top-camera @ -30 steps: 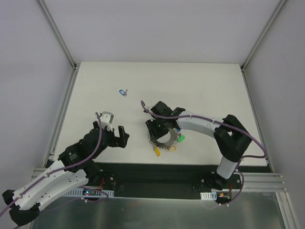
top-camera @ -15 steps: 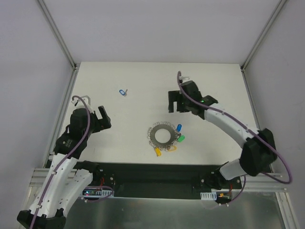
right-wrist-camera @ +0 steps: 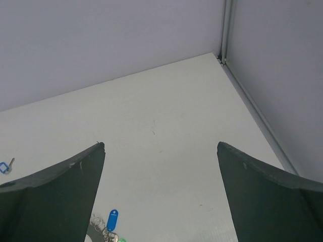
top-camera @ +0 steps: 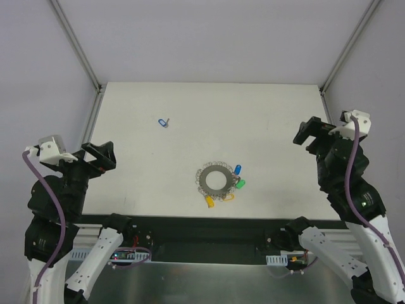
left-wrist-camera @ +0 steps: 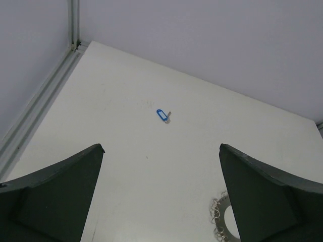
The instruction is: Put the keys on the keyring
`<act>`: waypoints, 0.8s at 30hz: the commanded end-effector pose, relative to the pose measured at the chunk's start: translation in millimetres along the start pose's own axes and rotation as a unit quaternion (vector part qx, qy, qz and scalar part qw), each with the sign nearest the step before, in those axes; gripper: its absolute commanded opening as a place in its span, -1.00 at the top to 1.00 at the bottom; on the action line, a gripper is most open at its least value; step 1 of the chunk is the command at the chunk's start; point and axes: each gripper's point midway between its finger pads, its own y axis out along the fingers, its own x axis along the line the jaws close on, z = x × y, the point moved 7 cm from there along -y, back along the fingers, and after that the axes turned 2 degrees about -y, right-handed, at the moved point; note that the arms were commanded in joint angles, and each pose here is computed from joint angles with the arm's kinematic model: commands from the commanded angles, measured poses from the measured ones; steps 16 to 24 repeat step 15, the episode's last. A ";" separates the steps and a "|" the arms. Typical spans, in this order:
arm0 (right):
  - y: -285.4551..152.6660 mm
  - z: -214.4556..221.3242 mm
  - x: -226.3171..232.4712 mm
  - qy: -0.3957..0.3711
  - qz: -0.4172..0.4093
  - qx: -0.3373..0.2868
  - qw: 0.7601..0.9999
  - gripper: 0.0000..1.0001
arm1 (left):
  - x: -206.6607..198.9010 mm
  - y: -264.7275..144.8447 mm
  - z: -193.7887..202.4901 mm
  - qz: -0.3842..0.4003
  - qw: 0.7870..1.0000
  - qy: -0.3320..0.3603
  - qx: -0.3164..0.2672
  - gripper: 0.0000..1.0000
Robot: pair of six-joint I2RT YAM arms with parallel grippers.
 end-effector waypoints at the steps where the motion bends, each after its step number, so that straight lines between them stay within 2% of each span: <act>1: -17.6 -7.1 -27.3 -0.027 0.048 -0.017 0.998 -0.92 | 12.9 -4.9 -3.5 -0.037 0.998 0.040 -0.011 -0.98; 11: -38.4 -4.6 -49.3 -0.027 0.060 -0.038 0.997 -0.92 | 18.7 -13.9 -0.3 -0.034 0.998 0.044 -0.024 -0.98; 24: -42.9 -1.5 -51.8 -0.020 0.053 -0.037 0.998 -0.92 | 21.3 -17.3 -1.4 -0.038 0.998 0.047 -0.031 -0.98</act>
